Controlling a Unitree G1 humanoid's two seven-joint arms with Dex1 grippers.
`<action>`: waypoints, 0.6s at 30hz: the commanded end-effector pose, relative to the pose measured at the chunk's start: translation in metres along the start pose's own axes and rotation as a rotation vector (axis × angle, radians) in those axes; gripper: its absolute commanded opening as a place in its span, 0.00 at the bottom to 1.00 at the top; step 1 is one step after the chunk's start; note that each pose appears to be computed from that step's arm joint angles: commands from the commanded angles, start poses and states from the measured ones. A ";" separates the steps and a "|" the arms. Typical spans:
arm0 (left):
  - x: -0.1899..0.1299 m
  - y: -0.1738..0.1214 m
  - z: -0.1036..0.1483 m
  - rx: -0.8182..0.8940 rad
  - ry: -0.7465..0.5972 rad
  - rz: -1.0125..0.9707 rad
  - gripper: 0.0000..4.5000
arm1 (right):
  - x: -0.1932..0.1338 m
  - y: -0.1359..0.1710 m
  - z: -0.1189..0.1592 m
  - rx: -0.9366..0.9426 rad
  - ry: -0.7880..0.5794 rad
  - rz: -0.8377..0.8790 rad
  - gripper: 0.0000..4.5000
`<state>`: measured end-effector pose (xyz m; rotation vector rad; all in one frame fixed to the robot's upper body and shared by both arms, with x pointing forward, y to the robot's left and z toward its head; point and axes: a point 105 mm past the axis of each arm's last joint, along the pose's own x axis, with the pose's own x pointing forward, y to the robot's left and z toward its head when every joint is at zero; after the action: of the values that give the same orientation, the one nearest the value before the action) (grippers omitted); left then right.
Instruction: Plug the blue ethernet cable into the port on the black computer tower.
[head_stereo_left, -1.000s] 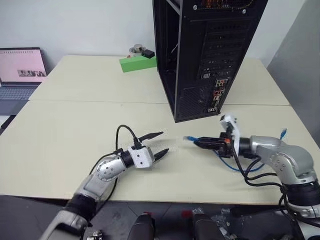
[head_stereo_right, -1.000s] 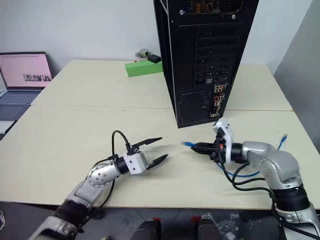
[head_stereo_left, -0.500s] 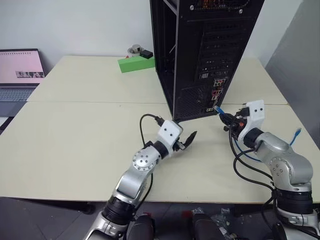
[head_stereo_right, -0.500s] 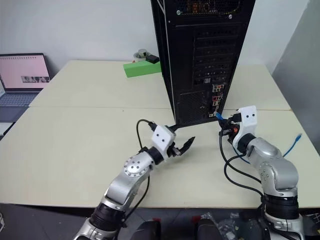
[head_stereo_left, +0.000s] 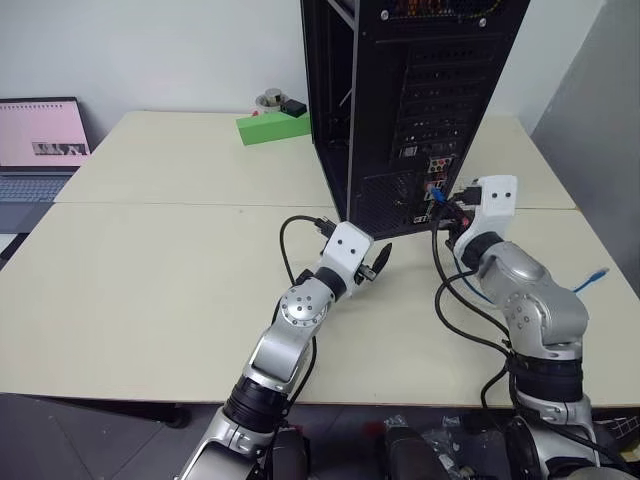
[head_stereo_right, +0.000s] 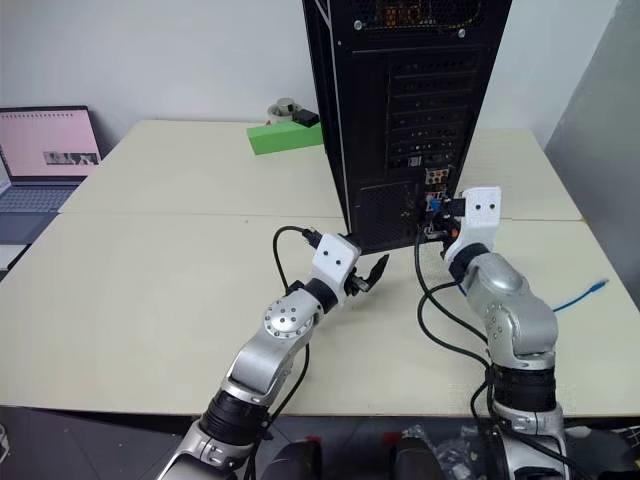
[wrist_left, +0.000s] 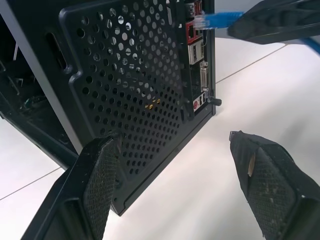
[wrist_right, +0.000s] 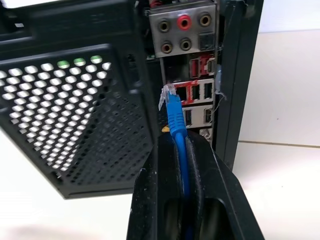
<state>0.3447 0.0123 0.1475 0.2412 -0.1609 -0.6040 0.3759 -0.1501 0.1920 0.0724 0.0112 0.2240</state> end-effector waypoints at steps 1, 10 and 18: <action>-0.001 -0.001 0.014 0.006 -0.052 0.012 0.81 | 0.003 -0.003 0.015 -0.014 -0.056 -0.011 0.00; -0.001 0.000 0.014 0.010 -0.051 0.020 0.81 | 0.010 -0.005 0.015 -0.026 -0.052 -0.012 0.00; -0.001 0.000 0.014 0.012 -0.051 0.017 0.81 | 0.011 -0.001 0.021 -0.027 -0.064 0.015 0.00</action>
<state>0.3434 0.0128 0.1432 0.2424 -0.1501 -0.5954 0.3871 -0.1531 0.1876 0.0597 0.0279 0.2170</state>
